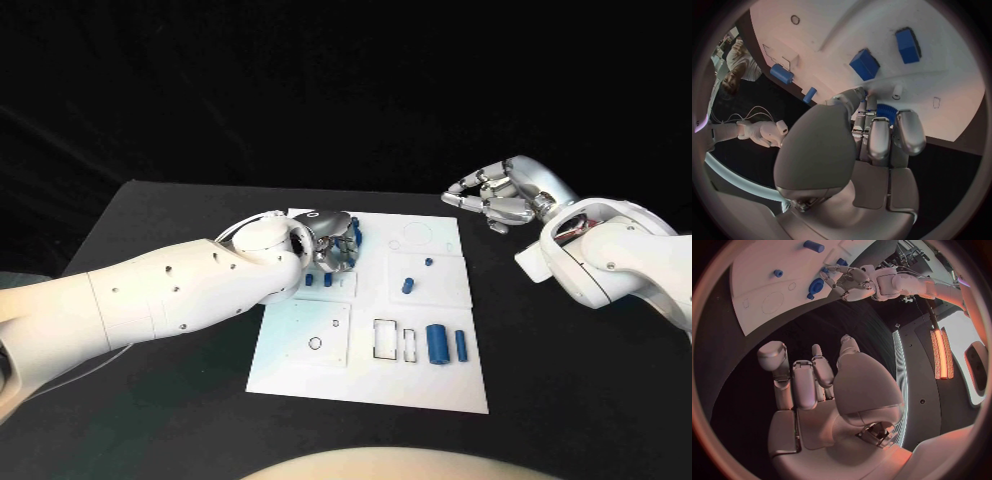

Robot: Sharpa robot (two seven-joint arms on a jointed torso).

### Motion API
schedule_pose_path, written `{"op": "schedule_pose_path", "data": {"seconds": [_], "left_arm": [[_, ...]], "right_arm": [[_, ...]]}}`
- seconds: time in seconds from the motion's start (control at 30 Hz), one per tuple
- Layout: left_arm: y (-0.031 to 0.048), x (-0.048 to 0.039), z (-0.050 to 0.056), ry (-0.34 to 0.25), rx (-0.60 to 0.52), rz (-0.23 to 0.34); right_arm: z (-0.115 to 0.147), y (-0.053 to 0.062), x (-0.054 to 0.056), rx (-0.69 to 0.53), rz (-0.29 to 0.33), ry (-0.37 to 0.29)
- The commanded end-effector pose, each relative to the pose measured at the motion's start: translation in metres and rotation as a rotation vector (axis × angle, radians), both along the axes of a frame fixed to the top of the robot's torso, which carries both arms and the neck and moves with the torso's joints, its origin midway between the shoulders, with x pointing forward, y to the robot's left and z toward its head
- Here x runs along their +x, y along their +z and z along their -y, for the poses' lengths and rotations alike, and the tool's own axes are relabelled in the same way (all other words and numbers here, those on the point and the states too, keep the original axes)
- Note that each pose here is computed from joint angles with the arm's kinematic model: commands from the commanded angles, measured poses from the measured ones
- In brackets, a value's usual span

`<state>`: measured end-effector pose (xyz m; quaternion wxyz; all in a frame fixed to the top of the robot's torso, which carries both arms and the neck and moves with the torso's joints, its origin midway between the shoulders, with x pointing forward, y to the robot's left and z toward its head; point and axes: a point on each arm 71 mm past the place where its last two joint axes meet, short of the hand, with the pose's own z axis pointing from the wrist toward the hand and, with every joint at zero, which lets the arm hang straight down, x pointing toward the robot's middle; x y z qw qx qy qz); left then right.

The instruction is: Assemble the parts on the task board

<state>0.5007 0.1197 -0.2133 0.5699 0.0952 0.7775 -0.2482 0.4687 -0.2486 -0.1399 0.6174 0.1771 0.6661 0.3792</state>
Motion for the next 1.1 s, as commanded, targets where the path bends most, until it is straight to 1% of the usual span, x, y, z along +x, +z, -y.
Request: {"op": "schedule_pose_path", "data": {"seconds": [0.03,0.2,0.23,0.37,0.47,0.57,0.73,0.93,1.1], "left_arm": [[0.0061,-0.0015,0.000,0.003,-0.056,0.007],[0.0139,-0.0035,-0.007,0.015,-0.079,0.008],[0.0145,-0.0038,-0.008,0.017,-0.080,0.008],[0.0189,-0.0057,-0.016,0.031,-0.086,0.002],[0.0208,-0.0063,-0.025,0.046,-0.083,-0.005],[0.0207,-0.0058,-0.036,0.068,-0.074,-0.018],[0.0193,-0.0043,-0.048,0.092,-0.063,-0.030],[0.0180,-0.0027,-0.054,0.109,-0.056,-0.038],[0.0172,-0.0022,-0.056,0.114,-0.052,-0.044]], "right_arm": [[0.000,0.000,0.000,-0.003,0.006,0.005],[0.001,0.000,0.001,-0.005,0.006,0.002],[0.001,0.000,0.001,-0.005,0.006,0.002],[0.002,-0.001,0.001,-0.005,0.006,0.000],[0.002,-0.001,0.001,-0.006,0.005,-0.001],[0.003,-0.001,0.001,-0.006,0.004,-0.002],[0.003,-0.001,0.001,-0.006,0.003,-0.003],[0.003,-0.001,0.001,-0.006,0.003,-0.002],[0.003,-0.001,0.001,-0.006,0.002,-0.002]]}}
